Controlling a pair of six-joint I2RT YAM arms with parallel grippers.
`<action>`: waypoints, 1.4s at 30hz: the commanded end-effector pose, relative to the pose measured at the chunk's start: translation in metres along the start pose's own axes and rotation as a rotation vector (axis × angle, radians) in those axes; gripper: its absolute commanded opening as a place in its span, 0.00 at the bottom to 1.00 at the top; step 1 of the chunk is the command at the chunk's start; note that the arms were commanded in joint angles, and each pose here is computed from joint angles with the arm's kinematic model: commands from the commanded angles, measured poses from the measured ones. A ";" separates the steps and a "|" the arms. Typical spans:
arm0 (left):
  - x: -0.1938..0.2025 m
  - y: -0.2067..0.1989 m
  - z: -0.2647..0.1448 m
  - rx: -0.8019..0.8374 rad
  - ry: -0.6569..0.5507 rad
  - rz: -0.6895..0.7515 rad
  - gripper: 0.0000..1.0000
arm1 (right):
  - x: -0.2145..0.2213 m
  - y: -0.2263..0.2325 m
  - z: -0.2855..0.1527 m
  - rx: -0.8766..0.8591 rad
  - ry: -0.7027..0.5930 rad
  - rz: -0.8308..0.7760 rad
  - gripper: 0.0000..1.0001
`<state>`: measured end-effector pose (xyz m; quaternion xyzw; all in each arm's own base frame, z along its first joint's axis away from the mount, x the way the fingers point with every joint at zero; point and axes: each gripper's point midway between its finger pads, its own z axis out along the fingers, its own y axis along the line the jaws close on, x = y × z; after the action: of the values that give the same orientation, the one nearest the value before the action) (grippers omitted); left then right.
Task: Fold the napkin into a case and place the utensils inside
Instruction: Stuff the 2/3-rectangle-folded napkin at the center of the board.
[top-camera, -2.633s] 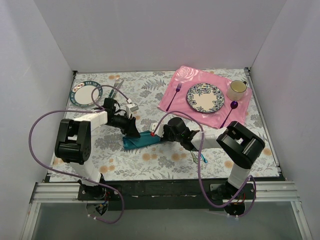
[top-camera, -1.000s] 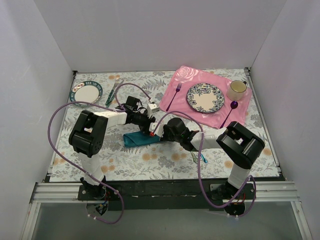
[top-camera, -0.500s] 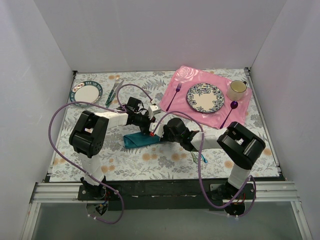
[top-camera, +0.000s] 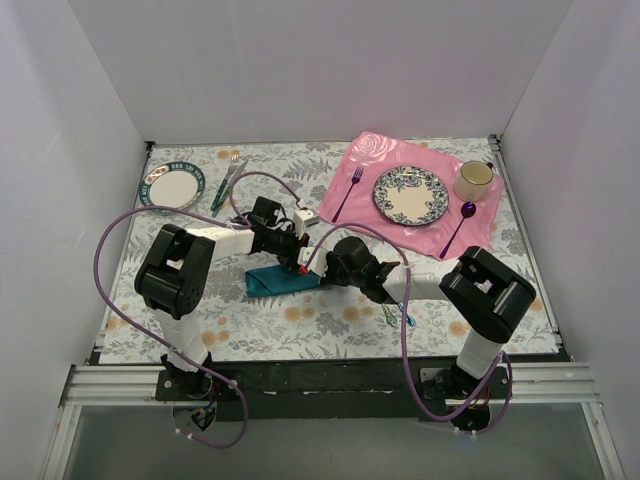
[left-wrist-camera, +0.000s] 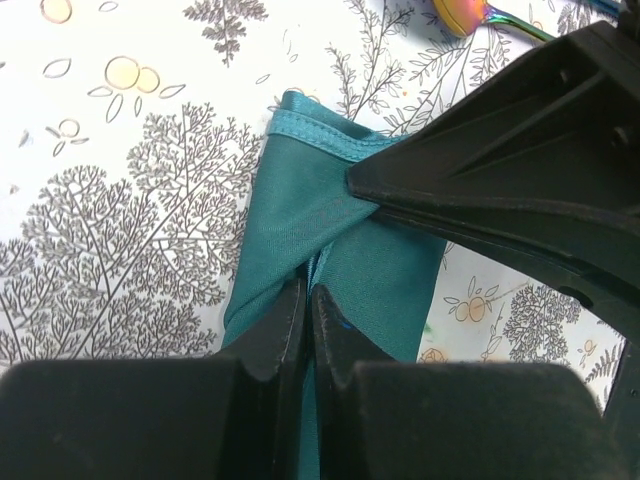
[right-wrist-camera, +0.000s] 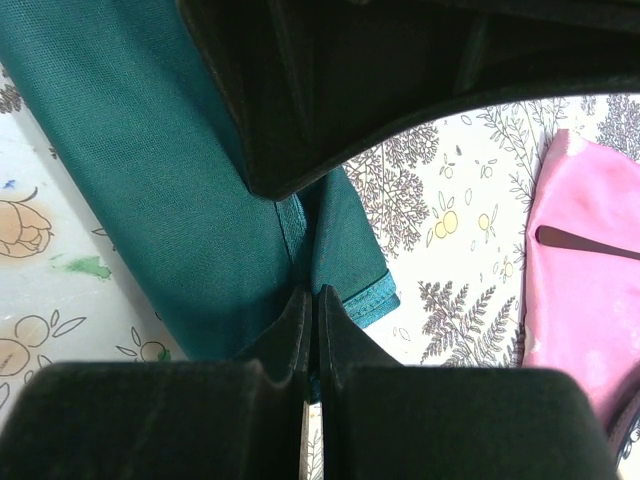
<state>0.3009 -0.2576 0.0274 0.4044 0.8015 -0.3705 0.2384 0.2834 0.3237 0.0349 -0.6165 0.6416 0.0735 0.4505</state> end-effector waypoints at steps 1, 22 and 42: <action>-0.010 0.007 -0.018 -0.079 -0.041 -0.029 0.00 | -0.014 -0.009 -0.005 0.025 -0.025 0.009 0.01; 0.011 0.031 -0.015 -0.126 0.007 -0.227 0.00 | -0.020 -0.019 -0.007 0.056 -0.020 0.029 0.01; -0.006 0.043 -0.038 -0.163 -0.106 -0.324 0.00 | 0.001 -0.004 -0.007 0.019 0.038 0.033 0.01</action>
<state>0.3110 -0.2361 0.0321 0.2602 0.8547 -0.3968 0.2104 0.2827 0.3370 0.0469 -0.6065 0.6382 0.0903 0.4654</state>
